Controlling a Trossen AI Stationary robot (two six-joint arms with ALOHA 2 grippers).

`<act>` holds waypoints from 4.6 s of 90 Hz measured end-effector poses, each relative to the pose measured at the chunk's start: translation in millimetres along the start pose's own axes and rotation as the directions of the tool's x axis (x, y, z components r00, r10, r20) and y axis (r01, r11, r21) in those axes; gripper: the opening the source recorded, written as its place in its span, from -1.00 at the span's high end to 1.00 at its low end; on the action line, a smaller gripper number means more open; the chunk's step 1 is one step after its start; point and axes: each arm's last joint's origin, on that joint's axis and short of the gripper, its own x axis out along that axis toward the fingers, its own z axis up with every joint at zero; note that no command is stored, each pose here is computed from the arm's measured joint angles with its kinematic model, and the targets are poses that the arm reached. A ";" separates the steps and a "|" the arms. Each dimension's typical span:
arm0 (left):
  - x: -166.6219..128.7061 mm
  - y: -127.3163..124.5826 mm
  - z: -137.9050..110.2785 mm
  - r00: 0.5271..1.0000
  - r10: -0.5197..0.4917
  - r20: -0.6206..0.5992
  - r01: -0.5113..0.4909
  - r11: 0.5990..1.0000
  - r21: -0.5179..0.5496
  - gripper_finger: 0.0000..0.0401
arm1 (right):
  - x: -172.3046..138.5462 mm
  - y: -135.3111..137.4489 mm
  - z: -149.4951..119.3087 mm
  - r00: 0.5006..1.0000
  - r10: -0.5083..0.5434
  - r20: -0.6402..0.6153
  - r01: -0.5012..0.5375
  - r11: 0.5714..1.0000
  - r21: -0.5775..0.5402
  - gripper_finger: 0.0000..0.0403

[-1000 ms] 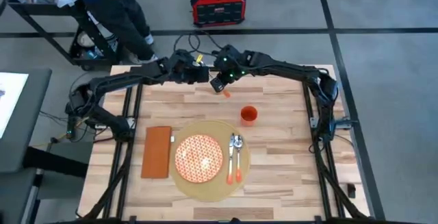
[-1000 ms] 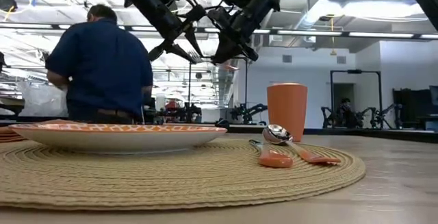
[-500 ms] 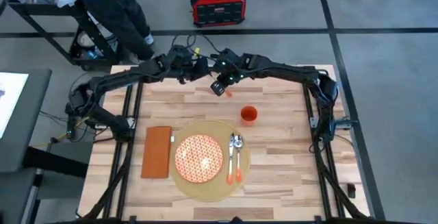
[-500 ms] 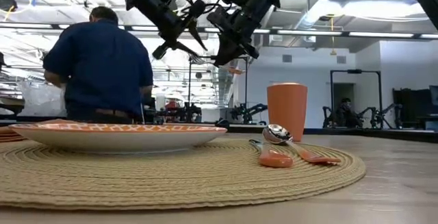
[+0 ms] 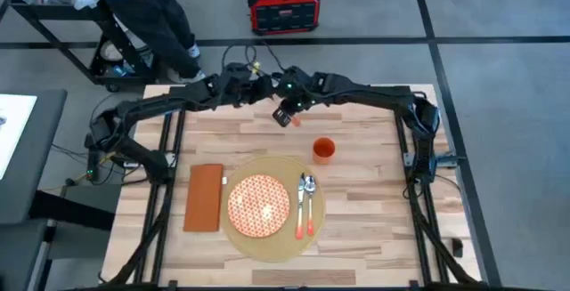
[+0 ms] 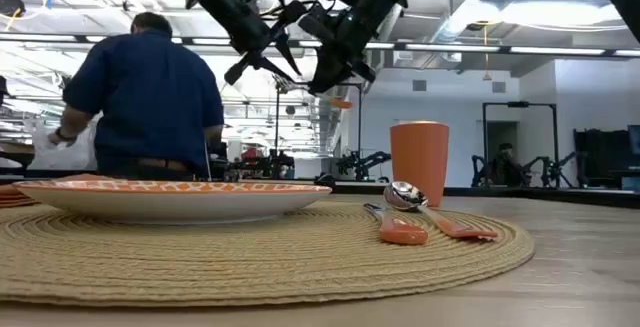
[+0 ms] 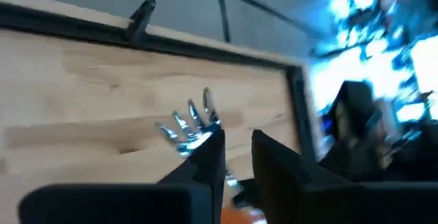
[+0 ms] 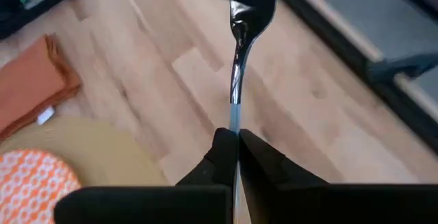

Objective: Set table place
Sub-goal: Put the orange fork on the orange napkin

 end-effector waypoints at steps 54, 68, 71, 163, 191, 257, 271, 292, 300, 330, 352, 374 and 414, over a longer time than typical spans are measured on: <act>-17.3 -6.2 9.1 0.995 -0.049 0.091 0.037 0.991 0.130 0.76 | -2.1 -29.4 17.2 0.993 0.082 0.083 -0.093 0.987 0.132 1.00; -23.1 -7.2 12.4 0.992 -0.067 0.106 0.042 0.973 0.227 0.76 | -10.1 -31.2 29.1 0.974 0.182 0.135 -0.200 0.971 0.134 1.00; -24.0 -5.4 13.1 0.993 -0.056 0.102 0.031 0.972 0.231 0.76 | -13.9 -30.0 32.9 0.970 0.188 0.152 -0.209 0.969 0.130 1.00; -10.3 25.0 15.3 0.834 -0.471 0.287 0.431 0.881 0.195 0.76 | -39.8 -40.8 59.6 0.921 0.284 0.267 -0.317 0.944 0.092 1.00; -11.2 24.7 16.0 0.818 -0.505 0.275 0.469 0.863 0.189 0.62 | -40.1 -41.0 60.0 0.918 0.291 0.269 -0.323 0.942 0.085 1.00; -47.5 34.0 15.9 0.882 -0.433 0.188 0.408 0.899 0.159 1.00 | -43.3 -84.3 56.1 0.955 0.215 0.204 -0.236 0.968 0.083 1.00; -78.5 42.9 -0.9 0.901 -0.427 -0.078 0.434 0.878 0.202 1.00 | -46.5 -109.2 47.9 0.979 0.165 0.121 -0.181 0.973 0.140 1.00; -139.8 77.2 -36.9 0.907 -0.234 -0.350 0.322 0.921 0.218 1.00 | -53.6 -119.0 39.2 0.989 0.143 0.041 -0.147 0.982 0.117 1.00; -162.6 92.4 -48.3 0.908 -0.220 -0.356 0.306 0.930 0.205 1.00 | -57.1 -112.8 38.9 0.988 0.149 0.041 -0.152 0.985 0.082 1.00; -179.2 171.8 -105.3 0.907 -0.383 -0.174 0.372 0.924 -0.091 1.00 | -99.7 -100.9 41.4 0.983 0.129 0.129 -0.135 0.990 0.035 1.00; -167.1 195.6 -125.5 0.894 -0.346 -0.284 0.309 0.936 -0.169 1.00 | -131.3 -96.0 40.1 0.980 0.047 0.194 -0.055 0.998 0.033 1.00; -183.7 185.4 -121.7 0.862 -0.405 -0.305 0.342 0.909 -0.240 1.00 | -146.0 -95.1 37.7 0.977 -0.013 0.215 0.004 0.999 0.042 1.00; -149.3 173.7 -134.9 0.818 -0.086 -0.569 -0.048 0.975 -0.216 1.00 | -144.7 -88.2 38.2 0.975 -0.020 0.223 0.013 0.999 0.032 1.00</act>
